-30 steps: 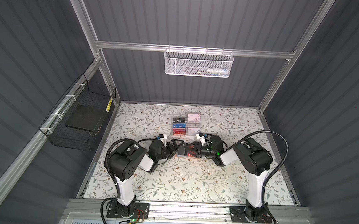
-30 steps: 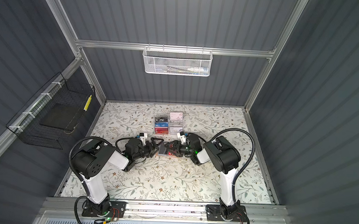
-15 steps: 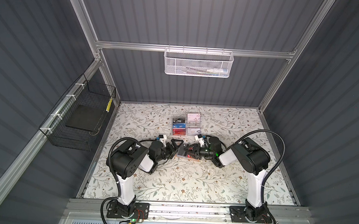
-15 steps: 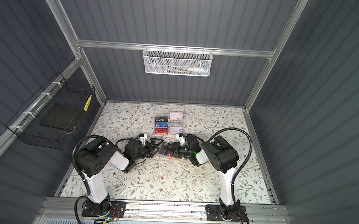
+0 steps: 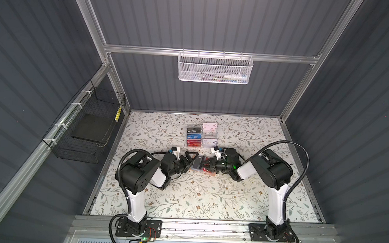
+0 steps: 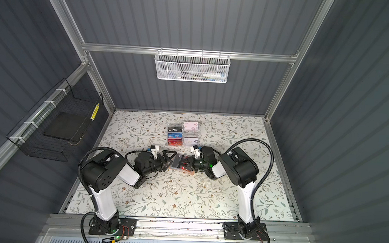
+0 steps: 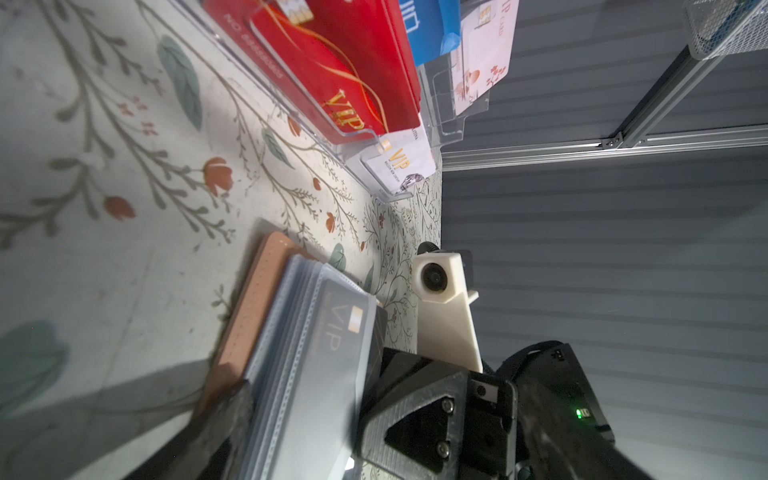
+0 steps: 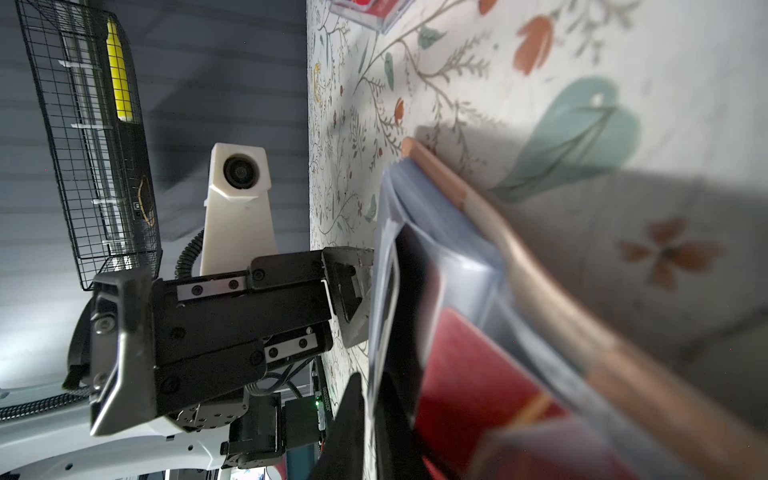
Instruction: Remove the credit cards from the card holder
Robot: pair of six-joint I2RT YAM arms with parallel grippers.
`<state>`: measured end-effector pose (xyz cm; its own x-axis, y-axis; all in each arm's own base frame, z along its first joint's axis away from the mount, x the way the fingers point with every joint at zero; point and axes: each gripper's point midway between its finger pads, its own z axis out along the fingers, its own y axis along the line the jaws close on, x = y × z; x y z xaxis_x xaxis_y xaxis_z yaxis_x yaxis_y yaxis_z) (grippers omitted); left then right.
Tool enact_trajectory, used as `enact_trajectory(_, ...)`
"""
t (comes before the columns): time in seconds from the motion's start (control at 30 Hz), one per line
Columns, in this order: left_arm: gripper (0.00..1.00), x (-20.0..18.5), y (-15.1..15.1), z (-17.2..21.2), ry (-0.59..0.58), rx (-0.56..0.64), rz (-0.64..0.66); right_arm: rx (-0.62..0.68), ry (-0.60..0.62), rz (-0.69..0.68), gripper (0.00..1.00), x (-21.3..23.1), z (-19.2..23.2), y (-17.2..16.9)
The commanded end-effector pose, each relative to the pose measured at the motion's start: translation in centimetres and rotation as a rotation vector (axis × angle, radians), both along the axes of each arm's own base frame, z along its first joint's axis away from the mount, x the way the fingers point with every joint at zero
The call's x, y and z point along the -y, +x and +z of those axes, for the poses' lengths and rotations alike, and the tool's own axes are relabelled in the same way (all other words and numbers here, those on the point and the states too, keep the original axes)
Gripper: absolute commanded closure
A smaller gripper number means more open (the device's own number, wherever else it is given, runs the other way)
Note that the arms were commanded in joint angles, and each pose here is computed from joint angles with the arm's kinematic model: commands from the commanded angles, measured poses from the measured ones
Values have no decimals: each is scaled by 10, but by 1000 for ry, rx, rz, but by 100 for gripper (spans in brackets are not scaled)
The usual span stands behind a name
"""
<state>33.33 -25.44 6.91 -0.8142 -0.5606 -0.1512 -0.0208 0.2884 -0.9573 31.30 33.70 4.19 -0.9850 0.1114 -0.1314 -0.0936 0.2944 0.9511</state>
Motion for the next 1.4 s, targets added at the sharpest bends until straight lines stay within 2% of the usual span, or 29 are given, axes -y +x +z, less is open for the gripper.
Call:
enact_trajectory(0.0, 0, -5, -18, -35, 60, -128, -18, 61, 14, 27, 90, -6, 16, 1)
enact_trajectory(0.53, 0, -9, -22, -34, 69, -128, -12, -4, -68, 14, 99, 16, 6, 4)
enact_trajectory(1.03, 0, -14, -24, -34, 80, -128, -3, -79, -179, 24, 100, 33, -8, -4)
enact_trajectory(1.37, 0, -17, -23, -32, 94, -128, 2, -51, -252, 20, 100, 43, -3, -4)
